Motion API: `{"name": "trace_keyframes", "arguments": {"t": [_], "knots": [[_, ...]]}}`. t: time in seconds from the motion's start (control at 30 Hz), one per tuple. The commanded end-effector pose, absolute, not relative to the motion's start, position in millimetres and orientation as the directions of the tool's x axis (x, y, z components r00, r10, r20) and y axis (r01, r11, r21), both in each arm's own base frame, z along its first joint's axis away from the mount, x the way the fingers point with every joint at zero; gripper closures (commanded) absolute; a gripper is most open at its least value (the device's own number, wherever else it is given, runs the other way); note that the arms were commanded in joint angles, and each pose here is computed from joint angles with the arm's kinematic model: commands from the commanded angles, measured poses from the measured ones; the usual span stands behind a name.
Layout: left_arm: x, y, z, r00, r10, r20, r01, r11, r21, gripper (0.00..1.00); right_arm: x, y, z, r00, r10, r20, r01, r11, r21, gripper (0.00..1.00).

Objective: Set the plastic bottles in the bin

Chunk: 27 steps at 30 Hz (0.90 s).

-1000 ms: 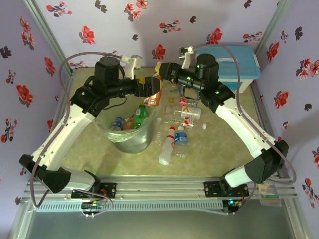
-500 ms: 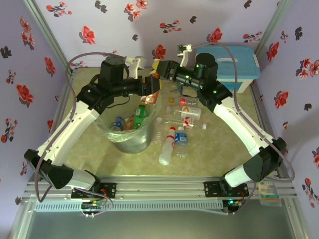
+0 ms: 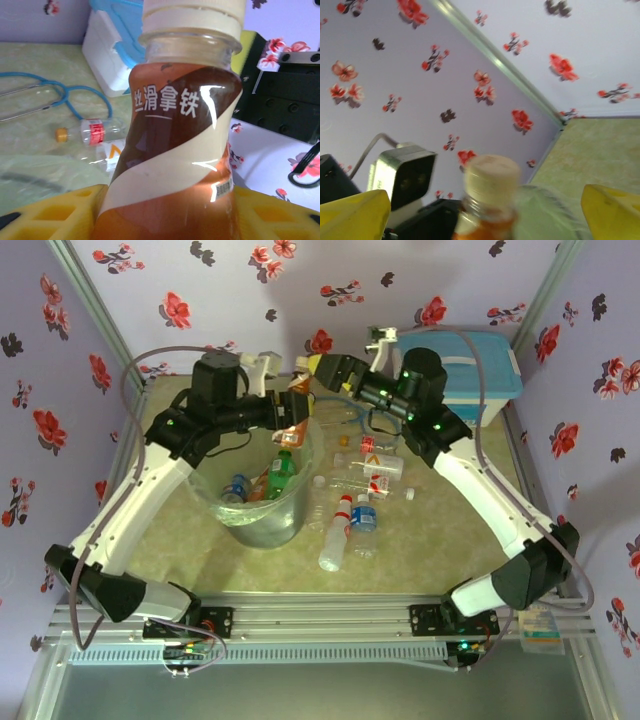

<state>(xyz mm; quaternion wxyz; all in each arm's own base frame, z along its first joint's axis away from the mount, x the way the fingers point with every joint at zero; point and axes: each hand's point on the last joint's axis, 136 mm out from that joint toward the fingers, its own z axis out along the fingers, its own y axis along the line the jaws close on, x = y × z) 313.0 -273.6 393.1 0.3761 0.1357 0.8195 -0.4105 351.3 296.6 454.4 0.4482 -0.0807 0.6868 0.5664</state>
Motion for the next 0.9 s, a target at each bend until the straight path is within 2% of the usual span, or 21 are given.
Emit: {"name": "trace_keyframes", "arguments": {"t": [0.0, 0.07, 0.2, 0.37, 0.5, 0.7, 0.87], "knots": [[307.7, -236.2, 392.1, -0.697, -0.107, -0.709, 0.459, 0.692, -0.557, 0.48, 359.0, 245.0, 470.0, -0.491, 0.514, -0.703, -0.574, 0.416, 0.705, 0.02], [306.9, -216.0, 373.7, -0.748, -0.095, -0.657, 0.382, 0.748, -0.543, 0.49, 362.4, 222.7, 457.7, -0.481, 0.541, -0.69, -0.524, 0.453, 0.721, 0.02], [289.0, -182.4, 334.6, -0.834, -0.003, -0.552, 0.272, 0.869, -0.414, 0.51, 361.4, 185.2, 428.0, -0.457, 0.563, -0.688, -0.434, 0.535, 0.725, 0.03], [267.3, -156.7, 305.6, -0.886, 0.074, -0.458, 0.221, 0.935, -0.277, 0.54, 357.4, 162.7, 394.6, -0.462, 0.506, -0.728, -0.357, 0.646, 0.675, 0.03], [266.0, -145.6, 288.5, -0.903, 0.103, -0.417, 0.198, 0.961, -0.191, 0.58, 362.2, 161.6, 384.0, -0.475, 0.488, -0.732, -0.343, 0.664, 0.665, 0.03], [281.1, -146.3, 290.3, -0.816, 0.313, -0.486, 0.362, 0.932, -0.007, 0.64, 370.3, 167.5, 382.4, -0.479, 0.477, -0.737, -0.365, 0.655, 0.661, 0.03], [292.8, -150.1, 294.1, -0.664, 0.519, -0.539, 0.541, 0.83, 0.132, 0.69, 372.4, 163.1, 378.0, -0.469, 0.48, -0.741, -0.358, 0.664, 0.657, 0.03]]}}
